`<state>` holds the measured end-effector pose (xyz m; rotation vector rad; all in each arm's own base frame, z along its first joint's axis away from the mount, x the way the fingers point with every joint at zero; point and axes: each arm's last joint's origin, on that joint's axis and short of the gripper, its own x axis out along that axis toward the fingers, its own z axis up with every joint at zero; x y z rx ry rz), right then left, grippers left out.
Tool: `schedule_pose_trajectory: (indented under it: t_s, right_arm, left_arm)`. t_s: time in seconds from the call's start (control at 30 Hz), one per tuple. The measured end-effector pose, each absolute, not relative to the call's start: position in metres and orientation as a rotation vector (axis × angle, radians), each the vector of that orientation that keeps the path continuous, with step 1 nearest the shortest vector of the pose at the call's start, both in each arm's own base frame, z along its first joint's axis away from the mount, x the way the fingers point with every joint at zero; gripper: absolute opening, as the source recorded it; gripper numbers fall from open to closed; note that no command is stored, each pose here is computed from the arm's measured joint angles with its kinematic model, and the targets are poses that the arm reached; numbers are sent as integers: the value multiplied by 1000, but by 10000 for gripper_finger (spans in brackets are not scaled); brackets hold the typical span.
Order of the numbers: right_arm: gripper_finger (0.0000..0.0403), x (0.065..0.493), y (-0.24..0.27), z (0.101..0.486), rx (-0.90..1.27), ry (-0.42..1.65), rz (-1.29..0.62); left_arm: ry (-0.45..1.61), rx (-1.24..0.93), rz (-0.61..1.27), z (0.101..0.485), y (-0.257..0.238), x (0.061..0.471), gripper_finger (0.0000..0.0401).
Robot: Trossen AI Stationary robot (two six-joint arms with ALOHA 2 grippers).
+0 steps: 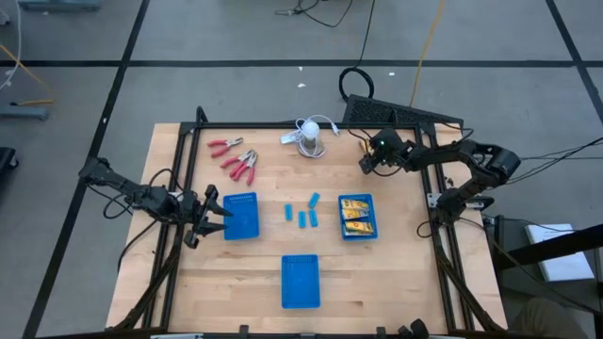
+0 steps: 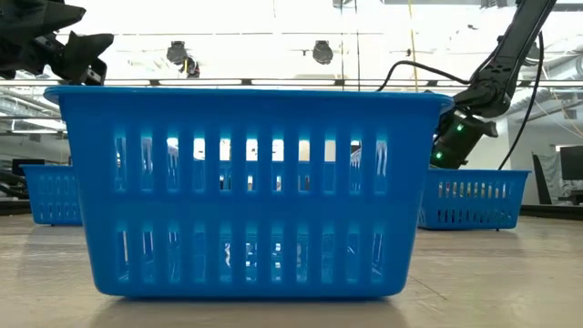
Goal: Pick & Place School Supplies
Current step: Put the yellow crayon box into the top right blue bin
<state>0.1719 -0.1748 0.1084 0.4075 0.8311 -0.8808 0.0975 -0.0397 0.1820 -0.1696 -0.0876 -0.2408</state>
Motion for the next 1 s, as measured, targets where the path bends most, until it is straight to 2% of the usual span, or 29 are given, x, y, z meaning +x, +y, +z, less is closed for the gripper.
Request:
schedule_pose_trajectory:
  t_s: [0.37,0.63,1.0]
  right_arm:
    - [164,179,-172,110,386,786,-854]
    - [126,198,-147,118,336,774,-719]
    - [122,198,-90,184,269,595,-552]
  left_arm:
    - [-88,-169,-241,182,-40,97,173]
    - [-88,-170,-240,182,-40,98,173]
    - [-88,-169,-240,182,-40,97,173]
